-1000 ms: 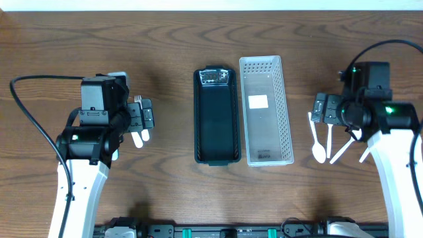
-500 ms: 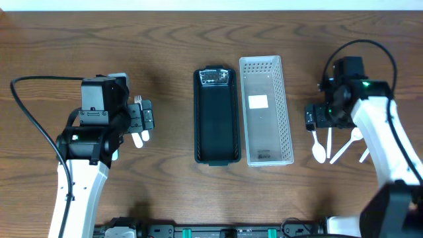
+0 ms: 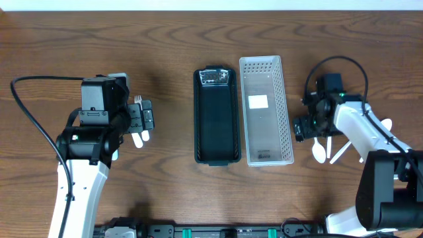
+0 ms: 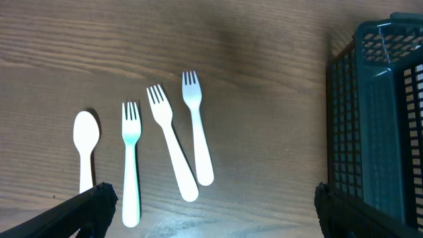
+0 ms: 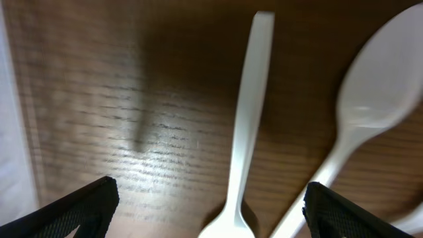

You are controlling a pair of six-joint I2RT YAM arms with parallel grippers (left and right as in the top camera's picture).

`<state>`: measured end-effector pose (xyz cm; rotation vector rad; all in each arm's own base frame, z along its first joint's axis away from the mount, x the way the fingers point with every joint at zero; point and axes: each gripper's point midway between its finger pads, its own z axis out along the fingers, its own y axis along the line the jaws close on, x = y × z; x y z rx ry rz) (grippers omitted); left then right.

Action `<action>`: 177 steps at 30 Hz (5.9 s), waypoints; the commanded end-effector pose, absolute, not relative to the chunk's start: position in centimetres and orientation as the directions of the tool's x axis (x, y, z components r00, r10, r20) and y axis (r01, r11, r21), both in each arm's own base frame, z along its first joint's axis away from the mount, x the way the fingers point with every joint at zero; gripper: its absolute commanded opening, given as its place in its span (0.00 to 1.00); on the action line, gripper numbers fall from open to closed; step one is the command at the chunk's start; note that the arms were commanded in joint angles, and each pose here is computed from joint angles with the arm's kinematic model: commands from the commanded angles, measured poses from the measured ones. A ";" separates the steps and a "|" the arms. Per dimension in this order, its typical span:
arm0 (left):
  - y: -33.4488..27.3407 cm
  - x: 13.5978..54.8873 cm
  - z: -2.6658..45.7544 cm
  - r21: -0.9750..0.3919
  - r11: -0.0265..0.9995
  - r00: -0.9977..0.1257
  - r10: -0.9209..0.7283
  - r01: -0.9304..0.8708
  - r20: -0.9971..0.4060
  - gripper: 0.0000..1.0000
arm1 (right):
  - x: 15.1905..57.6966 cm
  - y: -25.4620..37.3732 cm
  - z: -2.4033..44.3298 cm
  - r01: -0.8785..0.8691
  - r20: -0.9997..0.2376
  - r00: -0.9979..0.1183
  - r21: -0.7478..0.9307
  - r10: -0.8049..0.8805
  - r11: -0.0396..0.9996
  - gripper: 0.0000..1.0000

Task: Pack container

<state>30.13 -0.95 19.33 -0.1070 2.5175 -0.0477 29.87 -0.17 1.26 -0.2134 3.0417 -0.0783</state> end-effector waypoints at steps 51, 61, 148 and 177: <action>-0.6 29.8 19.8 -0.055 0.995 -0.812 -0.101 -0.085 -0.574 0.98 | 28.4 0.2 -0.9 -0.103 -0.076 -0.992 -0.039 -0.105 0.994 0.01; -0.6 29.8 19.8 -0.055 0.995 -0.812 -0.101 -0.085 -0.575 0.98 | 32.3 0.3 2.7 -0.030 -0.198 -0.979 -0.035 -0.036 0.999 0.01; -0.6 29.8 19.8 -0.055 0.995 -0.812 -0.102 -0.086 -0.574 0.98 | 32.4 -5.5 -1.8 0.333 -0.048 -0.941 0.035 0.335 0.942 0.92; -0.6 29.9 19.8 -0.055 0.995 -0.812 -0.101 -0.085 -0.575 0.98 | 33.9 -5.3 1.5 0.322 -0.112 -0.939 0.047 0.325 0.946 0.01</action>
